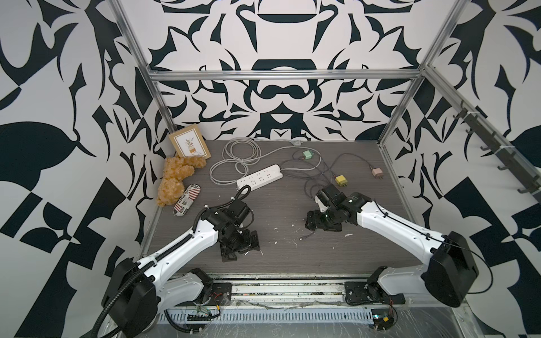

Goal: Charge mp3
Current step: Move the mp3 player to the center of the board.

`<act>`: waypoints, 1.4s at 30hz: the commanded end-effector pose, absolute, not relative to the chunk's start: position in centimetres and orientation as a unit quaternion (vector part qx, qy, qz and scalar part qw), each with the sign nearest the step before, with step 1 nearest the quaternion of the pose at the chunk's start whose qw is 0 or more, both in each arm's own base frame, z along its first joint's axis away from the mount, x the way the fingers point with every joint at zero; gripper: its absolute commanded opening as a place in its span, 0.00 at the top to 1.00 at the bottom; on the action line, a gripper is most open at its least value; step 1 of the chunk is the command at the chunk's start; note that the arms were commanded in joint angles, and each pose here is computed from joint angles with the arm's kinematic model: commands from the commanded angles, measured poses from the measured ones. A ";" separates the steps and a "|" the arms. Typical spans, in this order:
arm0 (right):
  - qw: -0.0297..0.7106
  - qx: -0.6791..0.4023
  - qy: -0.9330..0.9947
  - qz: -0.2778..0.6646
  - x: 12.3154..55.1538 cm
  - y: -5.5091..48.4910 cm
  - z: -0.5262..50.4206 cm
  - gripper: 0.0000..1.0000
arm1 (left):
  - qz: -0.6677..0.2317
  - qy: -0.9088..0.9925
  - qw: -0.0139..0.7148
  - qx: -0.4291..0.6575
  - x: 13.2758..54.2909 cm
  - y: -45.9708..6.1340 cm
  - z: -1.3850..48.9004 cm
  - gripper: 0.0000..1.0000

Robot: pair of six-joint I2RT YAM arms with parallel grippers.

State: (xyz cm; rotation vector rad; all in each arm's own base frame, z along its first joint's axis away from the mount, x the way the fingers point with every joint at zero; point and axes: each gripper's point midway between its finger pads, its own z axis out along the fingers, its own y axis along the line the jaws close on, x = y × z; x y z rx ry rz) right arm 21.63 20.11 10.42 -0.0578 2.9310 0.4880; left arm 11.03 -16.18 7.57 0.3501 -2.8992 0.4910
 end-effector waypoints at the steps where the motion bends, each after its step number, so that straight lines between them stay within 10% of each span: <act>1: 0.112 -0.036 0.977 0.175 22.8 21.4 12.1 0.18 | 0.174 -0.961 0.123 0.178 10.2 -16.6 6.9 0.07; 42: 0.088 -0.057 0.978 0.182 20.9 21.7 10.2 0.24 | 0.056 -0.967 0.083 0.236 17.3 -14.2 1.8 0.49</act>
